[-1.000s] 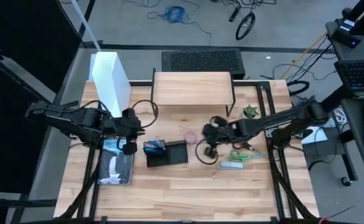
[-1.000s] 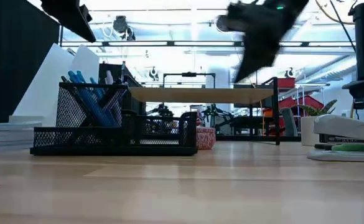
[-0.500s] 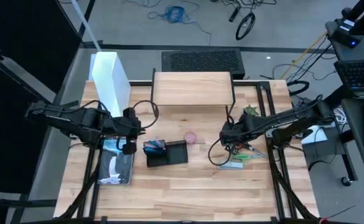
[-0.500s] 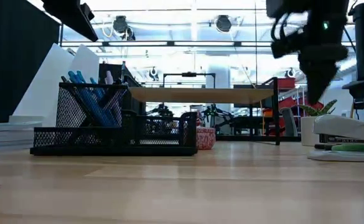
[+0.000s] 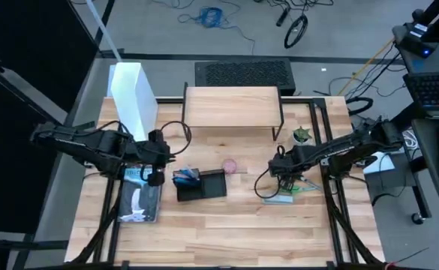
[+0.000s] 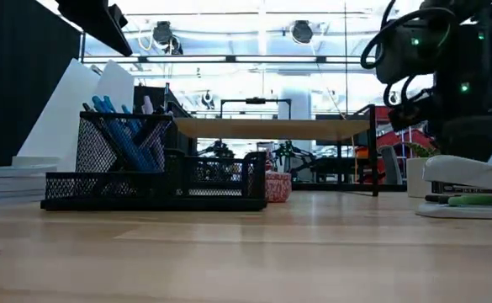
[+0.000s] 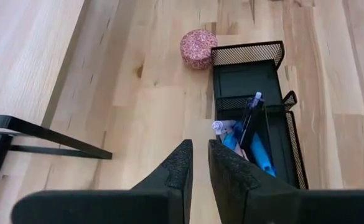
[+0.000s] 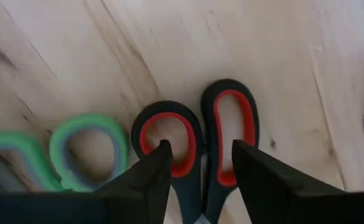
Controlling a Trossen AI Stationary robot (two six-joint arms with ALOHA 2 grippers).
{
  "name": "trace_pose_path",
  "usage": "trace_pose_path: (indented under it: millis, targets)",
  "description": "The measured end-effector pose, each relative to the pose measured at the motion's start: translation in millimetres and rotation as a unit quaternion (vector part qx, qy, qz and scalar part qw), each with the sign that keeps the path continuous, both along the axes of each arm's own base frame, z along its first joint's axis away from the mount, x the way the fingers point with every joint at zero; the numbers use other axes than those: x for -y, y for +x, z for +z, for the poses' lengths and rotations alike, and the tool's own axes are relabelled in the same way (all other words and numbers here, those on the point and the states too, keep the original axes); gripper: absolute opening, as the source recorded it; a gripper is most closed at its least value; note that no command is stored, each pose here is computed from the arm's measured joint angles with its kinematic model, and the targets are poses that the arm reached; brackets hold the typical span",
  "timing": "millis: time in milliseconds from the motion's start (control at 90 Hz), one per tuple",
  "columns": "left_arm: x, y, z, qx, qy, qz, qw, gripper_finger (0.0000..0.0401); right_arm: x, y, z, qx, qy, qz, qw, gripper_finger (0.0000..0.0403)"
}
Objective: Stock shelves
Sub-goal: Put the black scissors into the desk organizer
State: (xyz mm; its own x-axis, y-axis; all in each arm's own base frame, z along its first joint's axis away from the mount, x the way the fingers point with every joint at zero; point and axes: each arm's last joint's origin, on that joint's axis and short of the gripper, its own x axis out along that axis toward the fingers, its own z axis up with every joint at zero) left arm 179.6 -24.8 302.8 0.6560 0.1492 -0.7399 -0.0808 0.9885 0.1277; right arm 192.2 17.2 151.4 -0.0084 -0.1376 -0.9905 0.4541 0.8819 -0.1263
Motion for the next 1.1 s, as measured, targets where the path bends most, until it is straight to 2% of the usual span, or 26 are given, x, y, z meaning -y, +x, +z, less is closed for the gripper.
trace_pose_path:
  millis: [367, 600, 889, 1100]
  targets:
    - [0.0, 0.0, 0.0, 0.000, -0.001, 0.001, 1.000, 0.0038, 1.3, -10.0, -22.3, 0.023, -0.001, 0.001, 1.000, 0.0125]
    - [0.1, 0.0, -0.1, 0.001, -0.003, 0.002, 1.000, 0.0038, 1.0, -8.1, -22.5, 0.029, -0.001, 0.026, 0.999, 0.0043]
    - [0.2, 0.8, 0.5, 0.005, -0.003, 0.001, 1.000, 0.0038, 1.2, -6.2, -20.9, 0.034, -0.008, 0.018, 0.999, 0.0042]
    - [0.2, 0.9, 0.6, 0.006, -0.002, 0.000, 1.000, 0.0038, 1.2, -1.0, 0.0, 0.063, -0.015, 0.012, 0.998, 0.0032]
